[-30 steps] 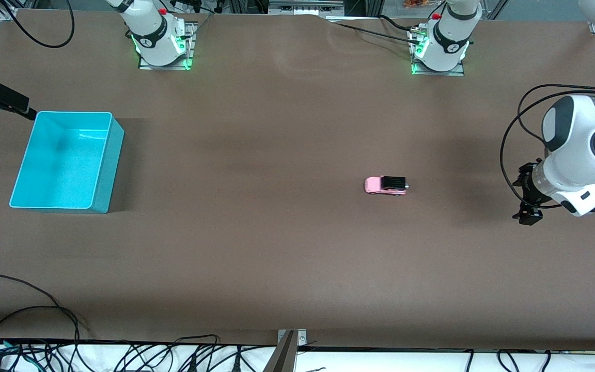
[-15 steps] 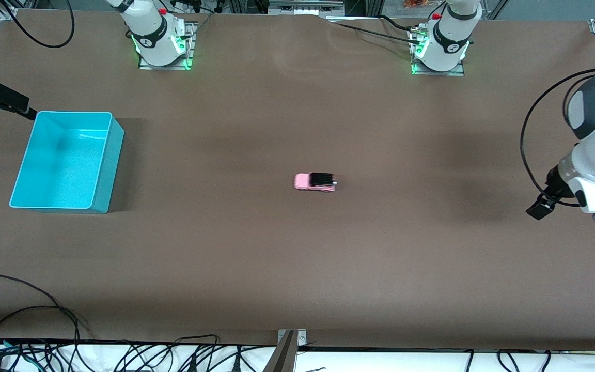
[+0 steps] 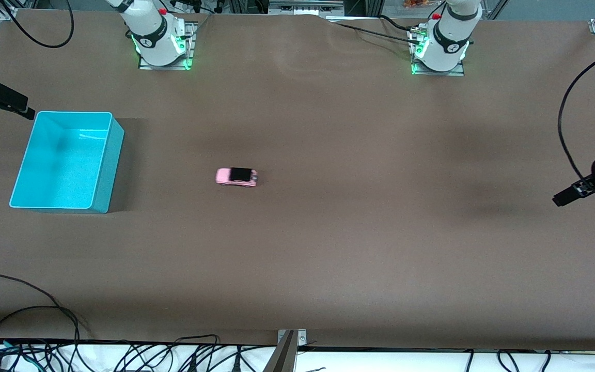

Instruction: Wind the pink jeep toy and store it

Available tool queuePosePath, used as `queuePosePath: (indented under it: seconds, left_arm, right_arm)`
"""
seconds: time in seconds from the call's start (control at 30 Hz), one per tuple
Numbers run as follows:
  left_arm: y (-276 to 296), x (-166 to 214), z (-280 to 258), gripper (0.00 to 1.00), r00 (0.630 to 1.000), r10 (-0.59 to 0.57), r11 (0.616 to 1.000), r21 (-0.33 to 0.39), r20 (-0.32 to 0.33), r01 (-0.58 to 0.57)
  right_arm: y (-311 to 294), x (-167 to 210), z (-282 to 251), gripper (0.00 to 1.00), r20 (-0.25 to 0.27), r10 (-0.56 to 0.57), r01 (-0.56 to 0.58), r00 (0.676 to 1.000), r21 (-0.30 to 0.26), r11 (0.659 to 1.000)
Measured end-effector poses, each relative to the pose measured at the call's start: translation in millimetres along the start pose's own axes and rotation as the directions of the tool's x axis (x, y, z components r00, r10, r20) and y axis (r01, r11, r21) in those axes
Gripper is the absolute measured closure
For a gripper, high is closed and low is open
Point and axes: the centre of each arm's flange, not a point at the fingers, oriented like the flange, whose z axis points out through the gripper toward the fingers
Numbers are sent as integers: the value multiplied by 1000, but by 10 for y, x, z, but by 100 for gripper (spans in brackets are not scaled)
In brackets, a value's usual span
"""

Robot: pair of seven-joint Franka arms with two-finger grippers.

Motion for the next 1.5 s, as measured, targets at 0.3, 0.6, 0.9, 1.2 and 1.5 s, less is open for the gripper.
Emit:
queuePosePath:
  seconds: [0.3,0.6,0.9,1.2,1.5]
  left_arm:
    - [34,3,-253,0,971,239,969,-68,6,-238]
    - [72,-20,-454,0,948,316,945,-84,-27,-317]
    - [148,-99,-583,0,943,332,940,-78,-33,-333]
    - [158,-106,-574,0,942,335,938,-78,-30,-336]
    - [158,-106,-574,0,942,335,938,-78,-30,-337]
  right_arm:
    - [-1,0,0,0,0,-2,2,1000,0,1000]
    - [-2,0,0,0,0,-3,3,1000,0,1000]
    - [-3,0,0,0,0,-4,4,1000,0,1000]
    - [-4,1,0,0,0,-4,4,1000,0,1000]
    - [-27,12,-1,0,-5,-10,10,1000,-1,1000]
